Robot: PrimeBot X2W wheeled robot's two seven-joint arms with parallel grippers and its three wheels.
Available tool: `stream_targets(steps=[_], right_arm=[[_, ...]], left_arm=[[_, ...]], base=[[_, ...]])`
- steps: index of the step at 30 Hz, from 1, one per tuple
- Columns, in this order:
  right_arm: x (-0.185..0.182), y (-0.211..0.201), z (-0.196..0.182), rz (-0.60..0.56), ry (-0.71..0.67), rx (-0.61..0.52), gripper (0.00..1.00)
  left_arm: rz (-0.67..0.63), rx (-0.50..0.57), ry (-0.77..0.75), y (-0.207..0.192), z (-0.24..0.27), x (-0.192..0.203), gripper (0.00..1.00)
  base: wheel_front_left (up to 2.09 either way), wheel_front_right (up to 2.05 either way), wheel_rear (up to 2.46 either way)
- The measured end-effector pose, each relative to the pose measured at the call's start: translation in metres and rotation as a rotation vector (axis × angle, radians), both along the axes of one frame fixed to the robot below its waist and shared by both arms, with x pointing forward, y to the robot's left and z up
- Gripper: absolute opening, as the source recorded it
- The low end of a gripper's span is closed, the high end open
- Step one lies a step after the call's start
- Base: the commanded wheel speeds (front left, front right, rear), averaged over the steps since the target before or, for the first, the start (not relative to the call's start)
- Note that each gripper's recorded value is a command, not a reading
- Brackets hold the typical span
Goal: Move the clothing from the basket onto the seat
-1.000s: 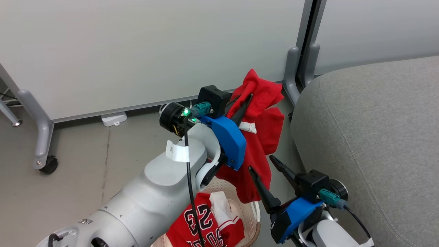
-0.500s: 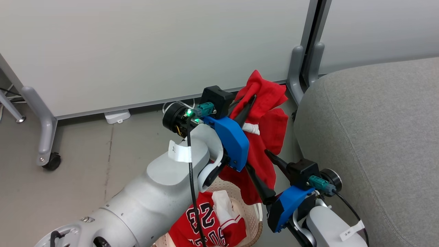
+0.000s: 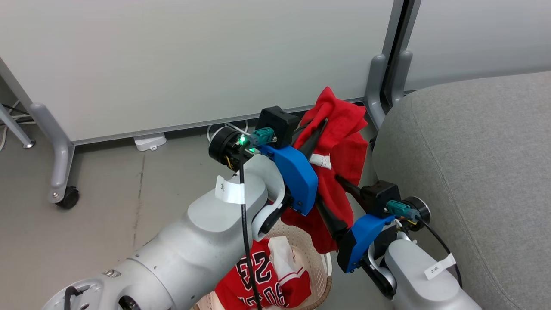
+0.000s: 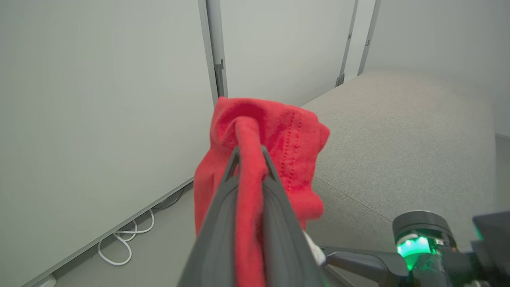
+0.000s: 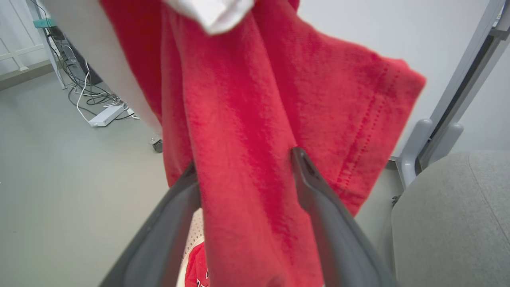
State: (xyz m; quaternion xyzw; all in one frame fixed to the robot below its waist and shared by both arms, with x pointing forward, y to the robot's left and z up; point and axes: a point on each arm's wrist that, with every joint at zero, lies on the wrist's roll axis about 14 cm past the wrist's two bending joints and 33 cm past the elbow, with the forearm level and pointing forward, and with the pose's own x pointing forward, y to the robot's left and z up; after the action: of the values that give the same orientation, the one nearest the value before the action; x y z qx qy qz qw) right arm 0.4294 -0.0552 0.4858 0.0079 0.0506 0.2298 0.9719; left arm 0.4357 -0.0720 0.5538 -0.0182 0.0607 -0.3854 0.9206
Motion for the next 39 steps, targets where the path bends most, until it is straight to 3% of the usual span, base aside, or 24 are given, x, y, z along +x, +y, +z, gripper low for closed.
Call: stream_targets(steps=[9,10,11,13,14,37,38,39], right_arm=[[0.0060,0.0033,-0.0027,0.012,0.021,-0.010,1.00],[0.0061,0.0034,-0.0032,0.012,0.025,-0.007,0.95],[0.0059,0.0034,-0.0044,0.011,0.030,-0.005,0.60],[0.0056,0.0036,-0.0061,0.012,0.038,-0.004,0.11],[0.0060,0.0040,-0.0054,0.012,0.039,0.000,0.00],[0.0055,-0.0017,-0.0020,-0.009,0.042,0.024,0.00],[0.0053,-0.0019,-0.0021,-0.010,0.042,0.023,0.00],[0.0051,-0.0020,-0.0021,-0.010,0.042,0.023,0.00]], left_arm=[[-0.009,-0.004,0.004,-0.0021,-0.0006,-0.0019,0.00],[-0.010,-0.003,0.005,-0.0021,-0.0010,-0.0019,0.00],[-0.010,-0.002,0.006,-0.0022,-0.0013,-0.0020,0.00],[-0.011,-0.001,0.007,-0.0023,-0.0016,-0.0021,0.00],[-0.011,0.000,0.007,-0.0023,-0.0016,-0.0021,0.00],[-0.017,0.005,0.011,-0.0057,-0.0016,-0.0032,0.00],[-0.019,0.005,0.011,-0.0061,-0.0015,-0.0035,0.02],[-0.019,0.006,0.011,-0.0063,-0.0015,-0.0037,0.28]], base=[[0.00,0.00,0.00],[0.00,0.00,0.00],[0.00,0.00,0.00],[0.00,0.00,0.00],[0.00,0.00,0.00],[0.00,0.00,0.00],[0.00,0.00,0.00],[0.00,0.00,0.00]])
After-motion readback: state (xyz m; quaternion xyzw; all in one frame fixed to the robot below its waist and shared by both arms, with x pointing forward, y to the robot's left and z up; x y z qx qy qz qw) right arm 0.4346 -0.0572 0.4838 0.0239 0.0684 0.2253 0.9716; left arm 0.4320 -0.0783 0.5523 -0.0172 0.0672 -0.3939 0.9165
